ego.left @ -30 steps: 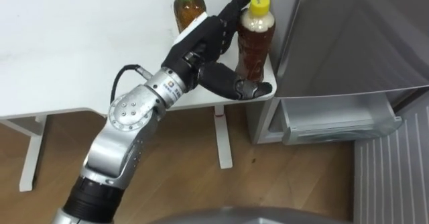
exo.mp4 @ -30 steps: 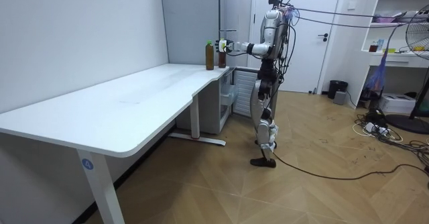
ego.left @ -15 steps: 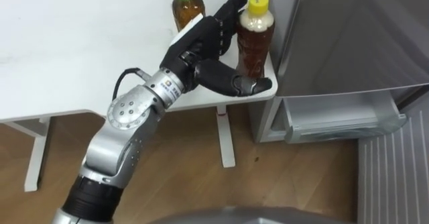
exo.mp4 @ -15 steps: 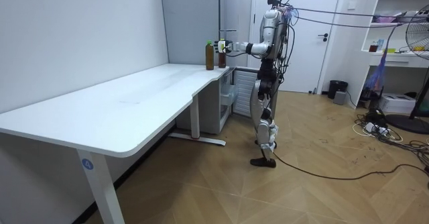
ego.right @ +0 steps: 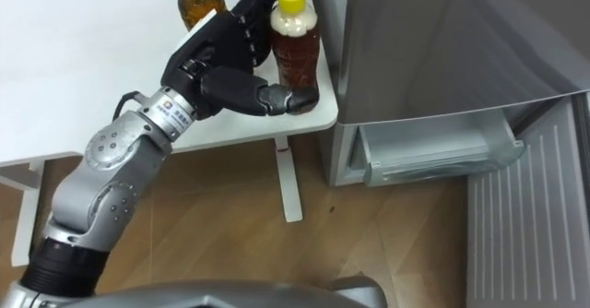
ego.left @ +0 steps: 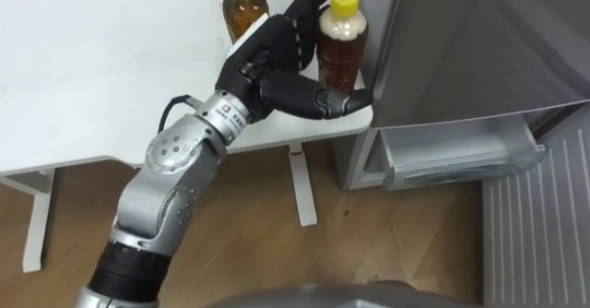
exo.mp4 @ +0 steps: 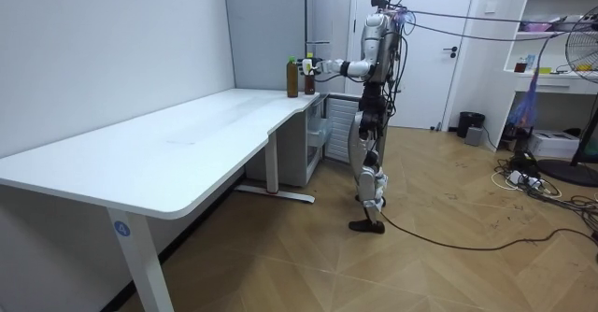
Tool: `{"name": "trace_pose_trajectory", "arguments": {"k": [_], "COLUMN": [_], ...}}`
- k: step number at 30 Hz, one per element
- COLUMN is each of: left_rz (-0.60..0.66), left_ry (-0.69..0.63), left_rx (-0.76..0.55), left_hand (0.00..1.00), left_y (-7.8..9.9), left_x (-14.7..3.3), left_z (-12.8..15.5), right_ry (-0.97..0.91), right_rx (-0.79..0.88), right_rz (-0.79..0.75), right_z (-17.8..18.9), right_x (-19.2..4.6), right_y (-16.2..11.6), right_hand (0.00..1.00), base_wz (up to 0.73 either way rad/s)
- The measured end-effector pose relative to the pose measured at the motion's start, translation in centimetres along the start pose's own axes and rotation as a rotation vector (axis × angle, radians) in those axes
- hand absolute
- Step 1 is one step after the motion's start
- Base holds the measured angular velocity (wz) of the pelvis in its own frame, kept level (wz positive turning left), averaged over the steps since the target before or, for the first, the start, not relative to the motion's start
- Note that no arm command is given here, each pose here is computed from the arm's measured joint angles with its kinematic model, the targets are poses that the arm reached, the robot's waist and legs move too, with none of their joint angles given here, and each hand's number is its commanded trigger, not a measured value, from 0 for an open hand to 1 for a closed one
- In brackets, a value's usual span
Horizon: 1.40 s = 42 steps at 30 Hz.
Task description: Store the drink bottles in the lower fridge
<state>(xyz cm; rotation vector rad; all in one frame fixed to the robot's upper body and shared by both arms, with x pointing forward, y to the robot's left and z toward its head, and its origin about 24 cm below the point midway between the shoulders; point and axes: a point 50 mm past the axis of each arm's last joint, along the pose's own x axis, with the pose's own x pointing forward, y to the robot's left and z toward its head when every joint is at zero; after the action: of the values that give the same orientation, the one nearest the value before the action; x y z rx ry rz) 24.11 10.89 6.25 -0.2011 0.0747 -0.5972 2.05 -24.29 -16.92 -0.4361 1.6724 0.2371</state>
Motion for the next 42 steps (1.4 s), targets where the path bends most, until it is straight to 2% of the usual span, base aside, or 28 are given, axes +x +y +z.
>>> {"name": "trace_pose_trajectory", "arguments": {"k": [26, 42], "left_rz": [0.038, 0.025], "left_ry": [0.032, 0.039], "left_rx": [0.017, 0.066], "left_hand": [0.00, 0.00], "left_y": [0.8, 0.1], "left_x": [1.9, 2.3], "left_z": [0.0, -0.1], "right_ry": [-0.006, 0.008], "right_rx": [0.014, 0.017], "right_rz": [0.007, 0.012], "right_z": [0.1, 0.0], "right_x": [0.0, 0.0], "right_y": [0.0, 0.0], "right_hand": [0.00, 0.00], "base_wz": [0.01, 0.01]}}
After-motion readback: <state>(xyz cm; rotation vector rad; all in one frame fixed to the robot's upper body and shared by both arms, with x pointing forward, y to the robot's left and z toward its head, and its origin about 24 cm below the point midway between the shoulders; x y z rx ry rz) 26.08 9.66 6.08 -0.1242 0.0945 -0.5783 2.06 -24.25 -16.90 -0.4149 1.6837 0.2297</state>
